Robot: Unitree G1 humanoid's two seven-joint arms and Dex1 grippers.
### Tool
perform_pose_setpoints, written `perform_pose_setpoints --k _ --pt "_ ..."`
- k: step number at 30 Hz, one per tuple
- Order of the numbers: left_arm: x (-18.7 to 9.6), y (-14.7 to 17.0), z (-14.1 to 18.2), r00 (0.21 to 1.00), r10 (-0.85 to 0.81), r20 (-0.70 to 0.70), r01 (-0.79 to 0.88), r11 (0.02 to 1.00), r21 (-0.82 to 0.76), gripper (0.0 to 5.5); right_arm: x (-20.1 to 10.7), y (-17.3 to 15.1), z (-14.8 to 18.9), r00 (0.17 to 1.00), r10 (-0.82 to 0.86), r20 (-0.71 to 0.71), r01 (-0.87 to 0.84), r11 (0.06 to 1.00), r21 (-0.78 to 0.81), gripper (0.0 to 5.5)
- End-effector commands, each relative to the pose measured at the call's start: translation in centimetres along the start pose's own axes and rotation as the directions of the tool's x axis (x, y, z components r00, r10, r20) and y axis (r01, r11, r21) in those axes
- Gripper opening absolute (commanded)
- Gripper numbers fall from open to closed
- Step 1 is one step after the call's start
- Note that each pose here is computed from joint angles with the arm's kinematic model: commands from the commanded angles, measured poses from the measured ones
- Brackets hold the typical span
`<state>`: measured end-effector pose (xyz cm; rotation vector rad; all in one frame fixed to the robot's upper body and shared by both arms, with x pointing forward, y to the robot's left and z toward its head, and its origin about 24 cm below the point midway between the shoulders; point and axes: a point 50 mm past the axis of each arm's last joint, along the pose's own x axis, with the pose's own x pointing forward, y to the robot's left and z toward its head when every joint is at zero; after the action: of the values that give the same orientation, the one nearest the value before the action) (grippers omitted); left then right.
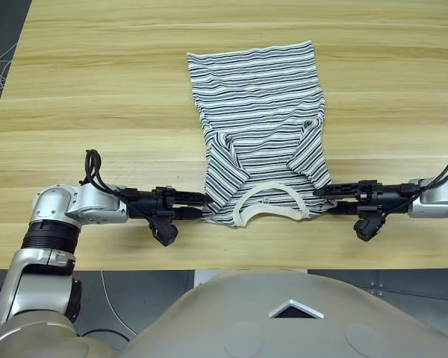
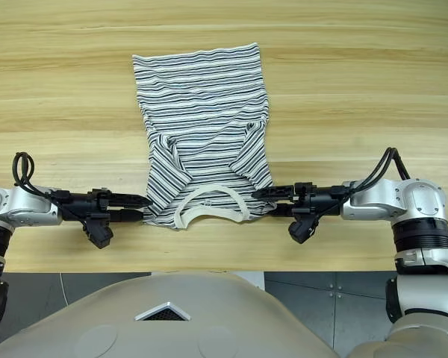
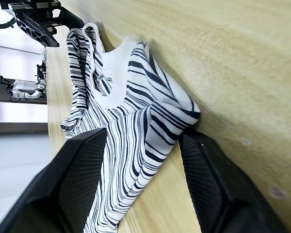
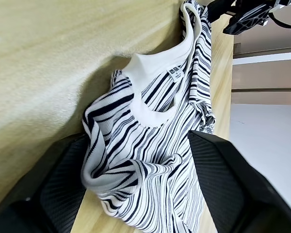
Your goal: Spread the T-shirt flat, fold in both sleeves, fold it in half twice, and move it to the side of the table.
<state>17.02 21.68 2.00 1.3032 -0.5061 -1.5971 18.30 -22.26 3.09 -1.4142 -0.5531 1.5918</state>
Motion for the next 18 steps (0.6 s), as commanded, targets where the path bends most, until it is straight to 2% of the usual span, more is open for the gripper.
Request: perform_pose_setpoints --k 1,4,8,13,15,18 --pt "0.5 -2.6 -0.1 0.985 -0.167 -0.034 0.165 0.985 -0.045 2.77 0.1 3.1 0.0 0.975 0.215 -0.049 -0.213 0.976 0.045 3.45" --pt "0.6 -3.7 -0.3 0.981 -0.183 -0.057 0.180 0.982 -0.056 2.77 0.1 3.3 -0.1 0.974 0.220 -0.061 -0.218 0.975 0.036 3.45" --pt "0.8 -3.9 -0.5 0.983 -0.174 -0.065 0.171 0.984 -0.039 2.77 0.1 3.5 -0.3 0.973 0.224 -0.061 -0.222 0.974 0.032 2.67" --pt "1.1 -4.2 -0.6 0.986 -0.158 -0.061 0.156 0.987 -0.038 1.83 0.3 3.7 -0.2 0.974 0.221 -0.050 -0.220 0.975 0.023 1.57" --pt "1.2 -4.7 -0.6 0.985 -0.163 -0.063 0.160 0.986 -0.041 1.63 0.3 3.8 -0.2 0.974 0.220 -0.050 -0.219 0.976 0.019 1.33" --pt "1.2 -5.4 -0.7 0.982 -0.179 -0.068 0.177 0.984 -0.029 1.20 0.3 3.8 -0.2 0.975 0.216 -0.049 -0.216 0.976 0.015 0.66"
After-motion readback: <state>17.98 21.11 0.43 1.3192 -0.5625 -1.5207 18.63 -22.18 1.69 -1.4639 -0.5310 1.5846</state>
